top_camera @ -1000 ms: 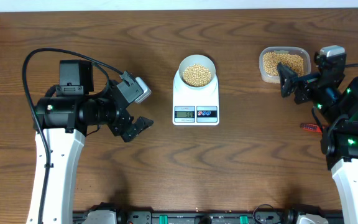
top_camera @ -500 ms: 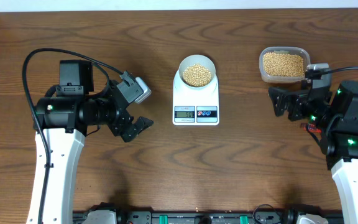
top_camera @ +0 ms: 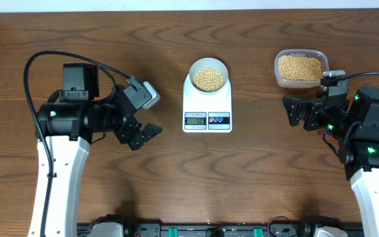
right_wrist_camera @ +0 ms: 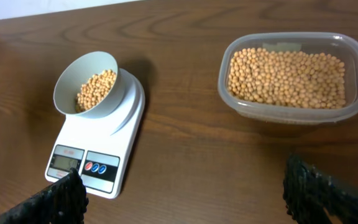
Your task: Scoop item into bowl and weigh 50g on scale
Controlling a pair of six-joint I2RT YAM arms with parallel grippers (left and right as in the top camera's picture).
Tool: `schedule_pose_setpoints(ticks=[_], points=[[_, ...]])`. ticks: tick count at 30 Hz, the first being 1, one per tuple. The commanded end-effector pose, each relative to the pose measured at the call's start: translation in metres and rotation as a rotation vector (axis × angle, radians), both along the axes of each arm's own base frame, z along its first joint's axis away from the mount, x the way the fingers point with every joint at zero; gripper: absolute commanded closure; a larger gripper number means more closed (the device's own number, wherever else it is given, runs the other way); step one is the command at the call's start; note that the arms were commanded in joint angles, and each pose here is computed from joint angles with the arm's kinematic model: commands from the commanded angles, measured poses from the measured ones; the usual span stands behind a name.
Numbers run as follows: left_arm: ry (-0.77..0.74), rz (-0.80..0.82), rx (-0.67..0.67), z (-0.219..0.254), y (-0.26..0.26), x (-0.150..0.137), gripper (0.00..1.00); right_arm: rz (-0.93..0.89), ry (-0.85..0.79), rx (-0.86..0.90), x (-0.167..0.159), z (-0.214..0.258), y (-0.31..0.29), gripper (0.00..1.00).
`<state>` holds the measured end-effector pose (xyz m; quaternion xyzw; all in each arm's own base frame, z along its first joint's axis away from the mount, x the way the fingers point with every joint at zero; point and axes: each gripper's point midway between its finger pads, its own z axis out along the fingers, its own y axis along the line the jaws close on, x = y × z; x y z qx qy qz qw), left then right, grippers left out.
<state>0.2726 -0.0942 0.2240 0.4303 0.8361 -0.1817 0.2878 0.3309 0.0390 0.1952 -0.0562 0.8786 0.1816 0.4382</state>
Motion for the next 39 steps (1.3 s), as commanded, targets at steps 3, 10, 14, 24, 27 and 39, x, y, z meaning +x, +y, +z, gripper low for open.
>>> schedule_pose_setpoints(ticks=[3,10,14,24,27,39], points=[[-0.019,-0.008,0.01,0.004,0.002,0.003,0.02,0.036,-0.047,-0.012,-0.008,0.012,0.011,0.01],[-0.019,-0.008,0.01,0.004,0.002,0.003,0.02,0.04,-0.125,-0.016,-0.026,0.007,0.013,0.01],[-0.019,-0.008,0.01,0.004,0.002,0.003,0.02,0.046,-0.219,-0.023,-0.036,0.004,0.015,0.01],[-0.019,-0.008,0.01,0.004,0.002,0.003,0.02,0.124,-0.414,-0.005,-0.058,0.003,0.03,0.01],[-0.019,-0.008,0.01,0.004,0.002,0.003,0.02,0.13,-0.445,-0.008,-0.057,0.009,0.031,0.01],[-0.019,-0.008,0.01,0.004,0.002,0.003,0.02,0.169,-0.462,0.008,-0.06,0.014,0.037,0.01]])
